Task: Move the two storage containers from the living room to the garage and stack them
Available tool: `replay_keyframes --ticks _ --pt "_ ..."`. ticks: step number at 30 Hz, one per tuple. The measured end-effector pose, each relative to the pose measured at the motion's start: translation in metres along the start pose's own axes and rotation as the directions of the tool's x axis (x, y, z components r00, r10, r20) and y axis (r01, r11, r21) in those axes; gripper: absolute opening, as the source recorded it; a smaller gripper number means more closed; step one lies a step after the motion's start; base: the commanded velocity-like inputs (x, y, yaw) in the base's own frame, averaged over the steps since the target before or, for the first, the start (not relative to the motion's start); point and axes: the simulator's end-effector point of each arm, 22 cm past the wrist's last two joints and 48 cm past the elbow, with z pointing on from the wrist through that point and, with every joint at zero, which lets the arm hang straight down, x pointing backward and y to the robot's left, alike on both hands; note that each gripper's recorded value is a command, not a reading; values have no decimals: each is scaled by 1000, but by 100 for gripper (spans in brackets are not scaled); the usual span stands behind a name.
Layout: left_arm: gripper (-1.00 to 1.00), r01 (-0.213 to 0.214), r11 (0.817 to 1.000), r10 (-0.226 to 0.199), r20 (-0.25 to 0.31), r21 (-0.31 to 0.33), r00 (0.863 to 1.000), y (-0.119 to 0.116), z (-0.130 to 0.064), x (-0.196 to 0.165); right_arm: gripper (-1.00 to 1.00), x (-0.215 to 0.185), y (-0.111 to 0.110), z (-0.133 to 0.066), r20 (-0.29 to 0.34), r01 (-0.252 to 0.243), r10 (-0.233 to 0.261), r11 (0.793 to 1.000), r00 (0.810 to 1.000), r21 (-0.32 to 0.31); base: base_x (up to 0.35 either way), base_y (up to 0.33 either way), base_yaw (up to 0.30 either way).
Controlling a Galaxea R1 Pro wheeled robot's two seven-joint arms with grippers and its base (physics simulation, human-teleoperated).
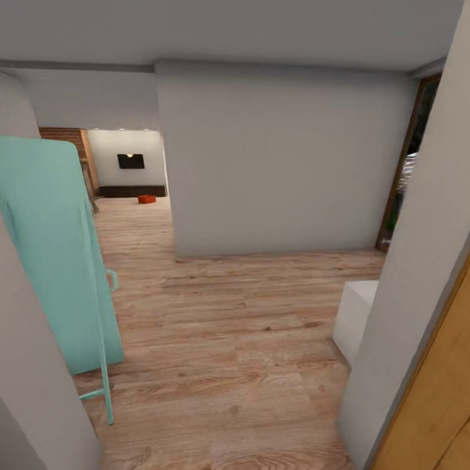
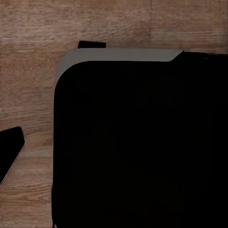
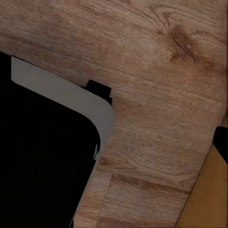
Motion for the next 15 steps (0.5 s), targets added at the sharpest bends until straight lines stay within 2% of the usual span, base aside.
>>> replay_keyframes --ticks 15 --pt "100 0 1000 0 0 0 1000 0 0 0 100 0 0 0 -1 -4 4 1000 1000 0 321 0 0"
